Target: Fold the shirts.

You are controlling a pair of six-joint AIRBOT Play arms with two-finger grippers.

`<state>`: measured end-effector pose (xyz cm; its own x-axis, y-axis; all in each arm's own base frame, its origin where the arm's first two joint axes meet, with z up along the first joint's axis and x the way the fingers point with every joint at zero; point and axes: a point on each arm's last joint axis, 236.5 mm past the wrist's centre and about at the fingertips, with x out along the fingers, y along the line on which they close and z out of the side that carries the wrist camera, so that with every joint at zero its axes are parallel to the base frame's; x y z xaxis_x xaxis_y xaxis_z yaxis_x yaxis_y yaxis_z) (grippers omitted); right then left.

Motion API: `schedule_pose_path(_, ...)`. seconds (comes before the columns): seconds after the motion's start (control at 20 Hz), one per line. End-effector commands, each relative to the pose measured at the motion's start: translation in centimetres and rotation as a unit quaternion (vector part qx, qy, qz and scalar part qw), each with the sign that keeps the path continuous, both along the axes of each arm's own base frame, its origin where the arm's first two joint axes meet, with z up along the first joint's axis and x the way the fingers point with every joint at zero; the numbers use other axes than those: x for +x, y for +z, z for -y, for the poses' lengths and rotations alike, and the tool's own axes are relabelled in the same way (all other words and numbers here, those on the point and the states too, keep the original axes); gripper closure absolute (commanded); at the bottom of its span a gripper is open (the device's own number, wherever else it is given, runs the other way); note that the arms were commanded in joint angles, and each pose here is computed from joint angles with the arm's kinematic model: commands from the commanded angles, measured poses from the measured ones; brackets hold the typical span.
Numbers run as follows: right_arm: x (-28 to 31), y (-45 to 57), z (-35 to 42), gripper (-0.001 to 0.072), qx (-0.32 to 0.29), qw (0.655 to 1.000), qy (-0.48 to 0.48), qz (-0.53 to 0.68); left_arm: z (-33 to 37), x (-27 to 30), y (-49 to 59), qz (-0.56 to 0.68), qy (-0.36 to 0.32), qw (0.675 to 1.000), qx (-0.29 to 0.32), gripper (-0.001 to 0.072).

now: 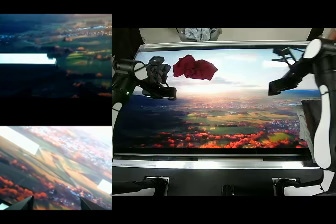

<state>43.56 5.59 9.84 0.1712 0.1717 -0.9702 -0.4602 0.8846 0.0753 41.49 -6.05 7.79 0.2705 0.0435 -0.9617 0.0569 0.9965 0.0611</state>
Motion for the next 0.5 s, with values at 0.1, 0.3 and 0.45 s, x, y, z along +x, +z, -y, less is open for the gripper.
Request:
schedule_pose_path(0.1, -0.49, -1.14, -1.44, 0.0011, -0.013, 0.999, 0.021, -0.021, -0.32, -0.15, -0.68, 0.005, 0.002, 1.0, 0.006, -0.0003)
schedule_pose_path(0.3, -0.41, -1.13, -1.46, 0.0011, -0.013, 1.0, 0.021, -0.019, -0.3, -0.15, -0.69, 0.005, 0.002, 1.0, 0.006, -0.0003)
schedule_pose_path(0.45, -0.41, -1.13, -1.46, 0.0011, -0.013, 1.0, 0.021, -0.019, -0.3, -0.15, -0.69, 0.005, 0.002, 1.0, 0.006, -0.0003)
